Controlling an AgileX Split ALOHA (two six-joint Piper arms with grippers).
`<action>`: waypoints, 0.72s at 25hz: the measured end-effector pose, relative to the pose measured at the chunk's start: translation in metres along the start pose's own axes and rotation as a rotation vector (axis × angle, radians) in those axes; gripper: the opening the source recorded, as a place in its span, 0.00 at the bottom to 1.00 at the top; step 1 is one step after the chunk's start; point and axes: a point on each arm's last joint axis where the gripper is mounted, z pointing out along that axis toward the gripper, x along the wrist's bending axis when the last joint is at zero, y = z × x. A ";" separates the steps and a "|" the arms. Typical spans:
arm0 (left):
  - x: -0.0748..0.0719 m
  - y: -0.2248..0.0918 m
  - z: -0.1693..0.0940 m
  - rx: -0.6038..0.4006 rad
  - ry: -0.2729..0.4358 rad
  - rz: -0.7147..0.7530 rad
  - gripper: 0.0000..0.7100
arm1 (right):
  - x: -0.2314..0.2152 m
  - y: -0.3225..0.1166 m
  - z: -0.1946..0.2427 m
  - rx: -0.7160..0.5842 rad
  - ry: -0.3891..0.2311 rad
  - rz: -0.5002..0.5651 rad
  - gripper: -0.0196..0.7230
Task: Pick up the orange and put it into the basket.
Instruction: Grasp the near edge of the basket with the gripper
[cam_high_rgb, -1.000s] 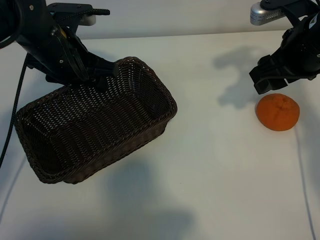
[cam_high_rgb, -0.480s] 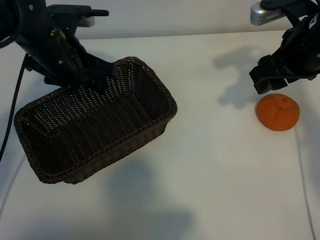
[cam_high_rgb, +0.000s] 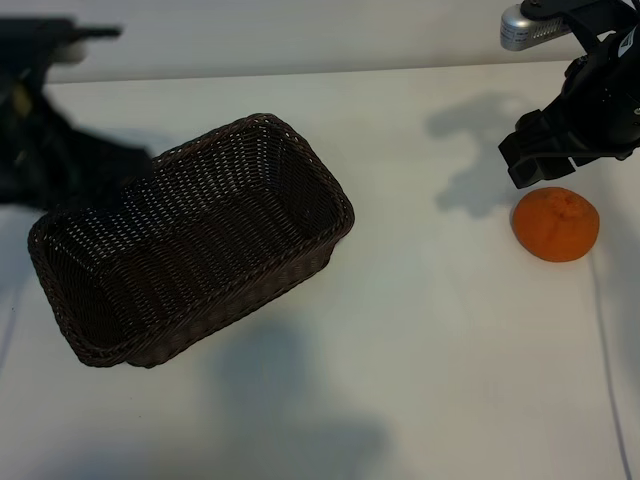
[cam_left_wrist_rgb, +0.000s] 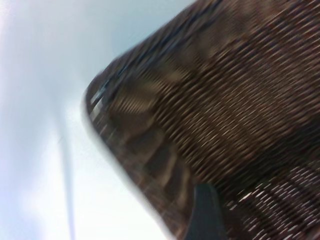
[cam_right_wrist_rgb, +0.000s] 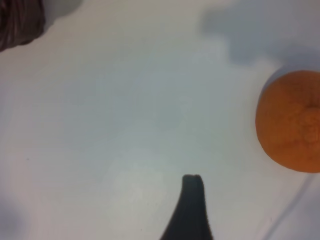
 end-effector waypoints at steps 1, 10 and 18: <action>0.006 -0.011 0.001 0.002 0.023 -0.022 0.78 | 0.000 0.000 0.000 0.000 0.000 0.000 0.82; 0.049 -0.068 0.014 -0.079 0.066 -0.334 0.78 | 0.000 0.000 0.000 0.000 0.001 0.001 0.82; 0.067 -0.066 0.046 -0.086 0.048 -0.515 0.78 | 0.000 0.000 0.000 0.000 0.002 0.000 0.82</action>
